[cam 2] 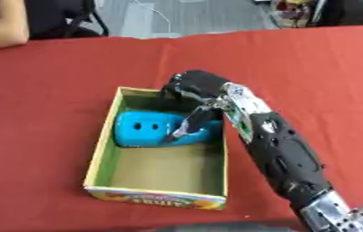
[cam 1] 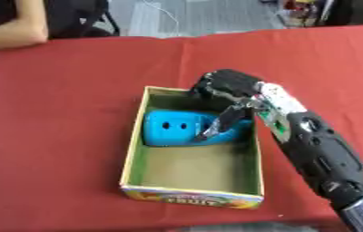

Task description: Pick up objects on the table and place them in the box.

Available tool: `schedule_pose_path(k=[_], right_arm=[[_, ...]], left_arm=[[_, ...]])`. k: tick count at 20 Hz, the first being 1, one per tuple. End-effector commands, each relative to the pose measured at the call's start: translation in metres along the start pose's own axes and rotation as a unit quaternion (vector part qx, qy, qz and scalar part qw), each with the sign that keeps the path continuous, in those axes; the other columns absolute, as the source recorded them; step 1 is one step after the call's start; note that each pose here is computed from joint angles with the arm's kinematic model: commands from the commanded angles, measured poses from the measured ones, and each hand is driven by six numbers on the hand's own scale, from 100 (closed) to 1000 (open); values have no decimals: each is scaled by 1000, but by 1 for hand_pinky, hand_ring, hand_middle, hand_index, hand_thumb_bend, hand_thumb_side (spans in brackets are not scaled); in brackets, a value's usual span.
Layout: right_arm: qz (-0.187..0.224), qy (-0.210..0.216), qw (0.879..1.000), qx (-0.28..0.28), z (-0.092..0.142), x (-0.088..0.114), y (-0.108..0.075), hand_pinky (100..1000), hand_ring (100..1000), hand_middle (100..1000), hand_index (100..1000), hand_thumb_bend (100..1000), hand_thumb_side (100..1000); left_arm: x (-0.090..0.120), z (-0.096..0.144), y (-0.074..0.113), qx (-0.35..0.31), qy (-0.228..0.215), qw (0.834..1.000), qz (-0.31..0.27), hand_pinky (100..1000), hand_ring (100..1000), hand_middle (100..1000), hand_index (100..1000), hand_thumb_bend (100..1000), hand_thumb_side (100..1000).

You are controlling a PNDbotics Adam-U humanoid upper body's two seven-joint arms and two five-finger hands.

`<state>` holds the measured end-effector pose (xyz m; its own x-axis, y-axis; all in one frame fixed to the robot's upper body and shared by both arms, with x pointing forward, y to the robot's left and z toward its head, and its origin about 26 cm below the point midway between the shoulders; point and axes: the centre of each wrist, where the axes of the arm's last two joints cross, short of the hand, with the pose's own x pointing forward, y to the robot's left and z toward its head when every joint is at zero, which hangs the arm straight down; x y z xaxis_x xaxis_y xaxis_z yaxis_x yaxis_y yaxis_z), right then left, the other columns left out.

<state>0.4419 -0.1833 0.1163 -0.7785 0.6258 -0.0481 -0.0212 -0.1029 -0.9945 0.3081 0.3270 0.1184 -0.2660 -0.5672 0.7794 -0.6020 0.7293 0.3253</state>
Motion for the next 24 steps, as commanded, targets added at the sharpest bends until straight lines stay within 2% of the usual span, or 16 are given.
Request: schedule_pose_path(k=[1, 8, 10, 11, 12, 14, 18, 21, 24], right_arm=[[6, -8, 1000, 5, -3, 3, -4, 654, 711, 746, 789, 840, 643], [3, -4, 1000, 5, -2, 3, -4, 718, 752, 786, 827, 849, 637], [4, -4, 1000, 0, -1, 3, -7, 722, 752, 791, 842, 848, 670], [7, -5, 1000, -11, -1, 3, -12, 708, 745, 785, 839, 811, 733], [11, -7, 1000, -27, 1, 4, -19, 702, 740, 781, 837, 842, 721], [21, -13, 997, -68, 5, 8, -37, 688, 731, 774, 830, 828, 821], [50, -31, 982, -180, 21, 22, -84, 691, 737, 776, 821, 797, 979], [67, -42, 967, -244, 34, 36, -111, 691, 737, 774, 817, 778, 1000], [74, -46, 957, -275, 43, 46, -126, 689, 735, 768, 812, 763, 1000]], left_arm=[[8, -6, 4, 5, -18, 1000, -1, 432, 463, 570, 623, 100, 970], [7, -6, 4, 4, -18, 1000, -1, 432, 463, 570, 623, 100, 971], [7, -6, 4, 4, -18, 1000, -1, 432, 463, 570, 623, 100, 971], [7, -6, 4, 4, -18, 1000, -2, 432, 463, 570, 623, 100, 972], [7, -6, 4, 5, -17, 1000, -2, 432, 464, 570, 623, 100, 971], [7, -6, 4, 6, -17, 1000, -3, 432, 463, 570, 623, 100, 971], [6, -6, 5, 6, -15, 1000, -4, 432, 464, 570, 623, 100, 972], [5, -6, 5, 6, -15, 1000, -5, 432, 464, 570, 623, 100, 972], [5, -6, 5, 6, -14, 1000, -5, 432, 464, 570, 623, 100, 972]])
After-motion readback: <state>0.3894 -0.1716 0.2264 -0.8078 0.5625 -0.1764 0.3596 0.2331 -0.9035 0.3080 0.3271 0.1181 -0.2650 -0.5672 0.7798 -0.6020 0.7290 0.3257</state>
